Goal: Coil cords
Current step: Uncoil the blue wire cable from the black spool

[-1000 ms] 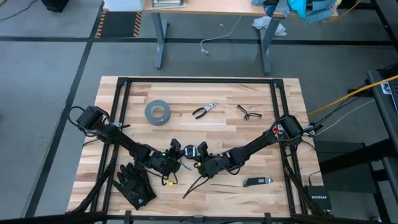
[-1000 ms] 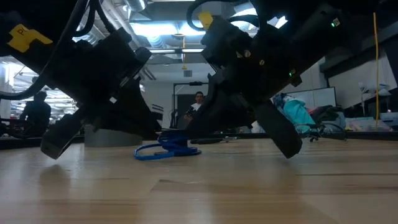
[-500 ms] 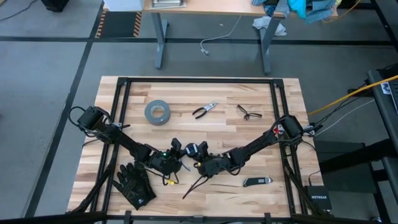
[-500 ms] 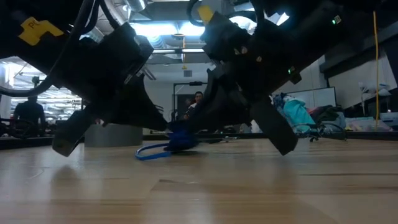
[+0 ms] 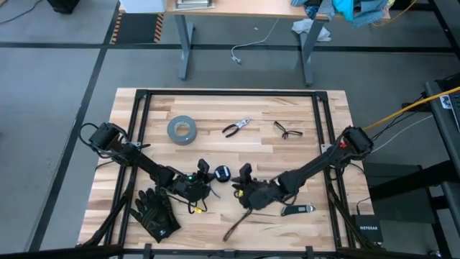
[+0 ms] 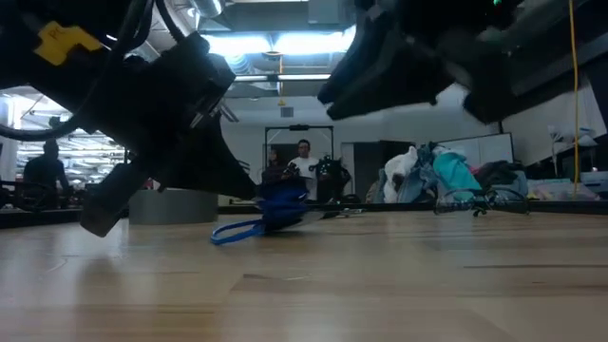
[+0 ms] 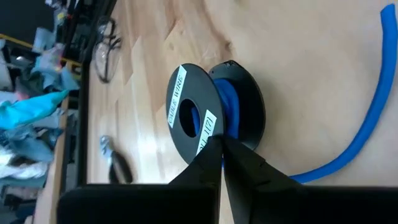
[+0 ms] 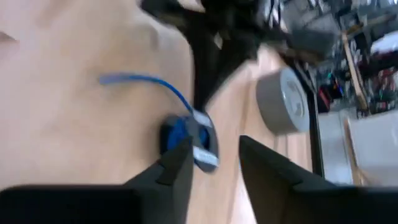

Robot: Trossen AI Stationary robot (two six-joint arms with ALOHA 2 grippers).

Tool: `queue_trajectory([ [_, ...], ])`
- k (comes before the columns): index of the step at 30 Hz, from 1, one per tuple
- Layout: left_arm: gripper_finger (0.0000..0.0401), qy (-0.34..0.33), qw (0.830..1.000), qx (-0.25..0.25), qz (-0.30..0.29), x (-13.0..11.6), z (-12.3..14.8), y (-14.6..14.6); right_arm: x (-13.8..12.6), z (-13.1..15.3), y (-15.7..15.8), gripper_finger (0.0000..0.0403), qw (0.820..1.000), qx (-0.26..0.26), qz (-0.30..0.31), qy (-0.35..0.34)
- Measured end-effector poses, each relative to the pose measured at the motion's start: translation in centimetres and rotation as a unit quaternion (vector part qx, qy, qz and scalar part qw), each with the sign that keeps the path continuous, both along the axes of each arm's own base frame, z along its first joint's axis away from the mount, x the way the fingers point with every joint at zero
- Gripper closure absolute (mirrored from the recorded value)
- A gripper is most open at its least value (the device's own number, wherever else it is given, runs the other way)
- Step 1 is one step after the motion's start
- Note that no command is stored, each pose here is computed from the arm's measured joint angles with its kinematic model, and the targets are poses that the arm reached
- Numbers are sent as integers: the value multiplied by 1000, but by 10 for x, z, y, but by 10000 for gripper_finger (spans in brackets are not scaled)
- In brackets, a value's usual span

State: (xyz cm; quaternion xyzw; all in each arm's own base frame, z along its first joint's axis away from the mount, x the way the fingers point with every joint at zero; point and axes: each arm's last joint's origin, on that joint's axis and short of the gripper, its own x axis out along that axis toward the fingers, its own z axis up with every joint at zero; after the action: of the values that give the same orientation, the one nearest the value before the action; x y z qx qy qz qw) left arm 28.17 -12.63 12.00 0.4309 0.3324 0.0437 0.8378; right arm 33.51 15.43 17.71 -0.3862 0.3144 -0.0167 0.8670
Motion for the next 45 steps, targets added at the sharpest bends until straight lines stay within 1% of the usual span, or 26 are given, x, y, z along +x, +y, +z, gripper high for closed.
queue_trajectory([
  [4,400,-8,1000,-20,-12,1,2,-2,5,-11,-18,225,999,4,8,47],
  [8,400,-17,999,-38,-16,2,3,-5,10,-19,-30,213,997,14,9,74],
  [11,400,-20,998,-48,-18,1,3,-7,11,-18,-30,217,997,19,14,69],
  [13,400,-21,998,-54,-18,1,3,-8,11,-18,-29,222,997,9,24,73],
  [16,400,-26,998,-59,-18,1,4,-8,11,-18,-28,234,996,4,35,77],
  [19,400,-24,996,-79,-22,1,3,-9,11,-18,-29,249,996,6,36,76],
  [23,400,-31,994,-103,-29,2,5,-11,11,-18,-27,270,996,18,50,78],
  [28,400,-33,993,-111,-26,2,5,-11,11,-18,-27,284,995,26,60,81],
  [33,400,-35,992,-117,-22,2,5,-11,11,-19,-25,285,991,50,84,90],
  [37,400,-35,992,-121,-17,2,4,-10,11,-19,-25,278,992,54,71,85],
  [45,400,-35,992,-124,-15,2,4,-10,9,-20,-25,256,992,55,66,94],
])
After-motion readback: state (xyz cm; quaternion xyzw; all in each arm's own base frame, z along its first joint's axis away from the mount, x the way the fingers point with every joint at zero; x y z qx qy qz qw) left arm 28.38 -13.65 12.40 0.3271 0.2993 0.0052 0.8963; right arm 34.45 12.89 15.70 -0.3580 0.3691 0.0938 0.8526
